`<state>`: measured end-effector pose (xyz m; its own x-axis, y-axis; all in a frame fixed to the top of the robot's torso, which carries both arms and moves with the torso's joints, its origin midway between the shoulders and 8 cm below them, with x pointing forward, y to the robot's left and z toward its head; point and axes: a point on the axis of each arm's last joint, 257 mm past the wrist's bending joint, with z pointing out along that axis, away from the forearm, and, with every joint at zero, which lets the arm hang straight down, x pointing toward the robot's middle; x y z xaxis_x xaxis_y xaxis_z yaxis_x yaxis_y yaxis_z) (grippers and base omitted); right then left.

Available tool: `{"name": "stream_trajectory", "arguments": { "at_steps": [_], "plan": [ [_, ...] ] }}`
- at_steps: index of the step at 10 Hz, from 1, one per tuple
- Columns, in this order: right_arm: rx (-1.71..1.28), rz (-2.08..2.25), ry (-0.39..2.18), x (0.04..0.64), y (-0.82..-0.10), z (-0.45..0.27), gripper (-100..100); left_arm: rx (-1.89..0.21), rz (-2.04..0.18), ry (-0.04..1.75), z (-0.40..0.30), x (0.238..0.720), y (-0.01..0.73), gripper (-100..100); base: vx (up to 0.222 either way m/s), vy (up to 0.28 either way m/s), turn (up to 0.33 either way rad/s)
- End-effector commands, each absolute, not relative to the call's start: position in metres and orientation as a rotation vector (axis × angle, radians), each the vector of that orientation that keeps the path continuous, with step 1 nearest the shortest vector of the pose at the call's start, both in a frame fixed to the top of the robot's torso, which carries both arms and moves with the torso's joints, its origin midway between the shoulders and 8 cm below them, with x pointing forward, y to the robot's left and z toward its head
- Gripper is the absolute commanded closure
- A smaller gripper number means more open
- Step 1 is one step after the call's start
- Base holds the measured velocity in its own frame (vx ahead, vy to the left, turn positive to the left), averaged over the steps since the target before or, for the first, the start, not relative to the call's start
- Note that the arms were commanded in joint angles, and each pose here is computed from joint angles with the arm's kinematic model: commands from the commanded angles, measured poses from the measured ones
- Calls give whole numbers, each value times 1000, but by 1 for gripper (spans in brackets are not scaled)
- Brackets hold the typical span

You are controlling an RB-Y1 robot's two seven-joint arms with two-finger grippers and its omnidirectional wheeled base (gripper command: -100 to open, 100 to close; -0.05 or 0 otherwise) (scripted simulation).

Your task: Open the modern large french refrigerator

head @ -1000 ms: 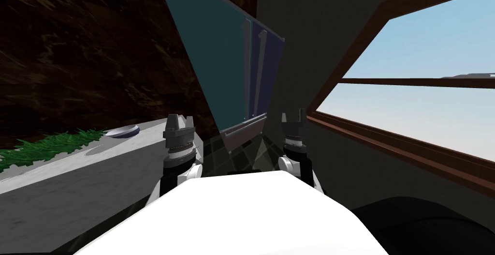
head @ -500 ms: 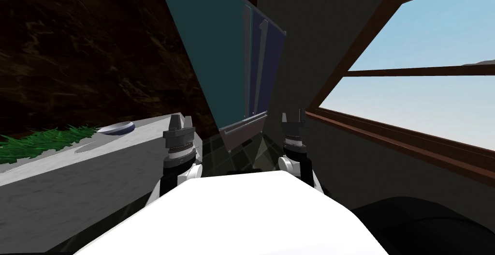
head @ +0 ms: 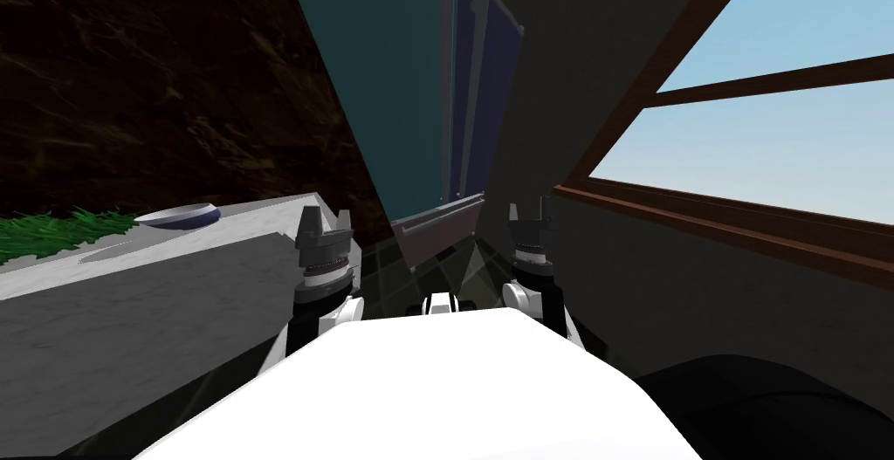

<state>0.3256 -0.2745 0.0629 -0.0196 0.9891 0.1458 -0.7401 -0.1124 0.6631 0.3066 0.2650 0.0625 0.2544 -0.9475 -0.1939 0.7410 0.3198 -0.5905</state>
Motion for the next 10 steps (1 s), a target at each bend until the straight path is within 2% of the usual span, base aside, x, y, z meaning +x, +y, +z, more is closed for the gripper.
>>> {"name": "stream_trajectory", "arguments": {
  "at_steps": [1, 5, 10],
  "plan": [
    [685, 1562, 476, 326, -274, 63, 0, -381, -1189, 650, 59, 310, 260, -100, 44, -37, -16],
    [685, 1562, 476, 326, -274, 63, 0, -342, -1156, 769, 50, 315, 259, -100, 66, -48, -26],
    [685, 1562, 476, 326, -274, 63, 0, -331, -1083, 914, 38, 324, 269, -100, 108, -69, -38]
  ]
}}
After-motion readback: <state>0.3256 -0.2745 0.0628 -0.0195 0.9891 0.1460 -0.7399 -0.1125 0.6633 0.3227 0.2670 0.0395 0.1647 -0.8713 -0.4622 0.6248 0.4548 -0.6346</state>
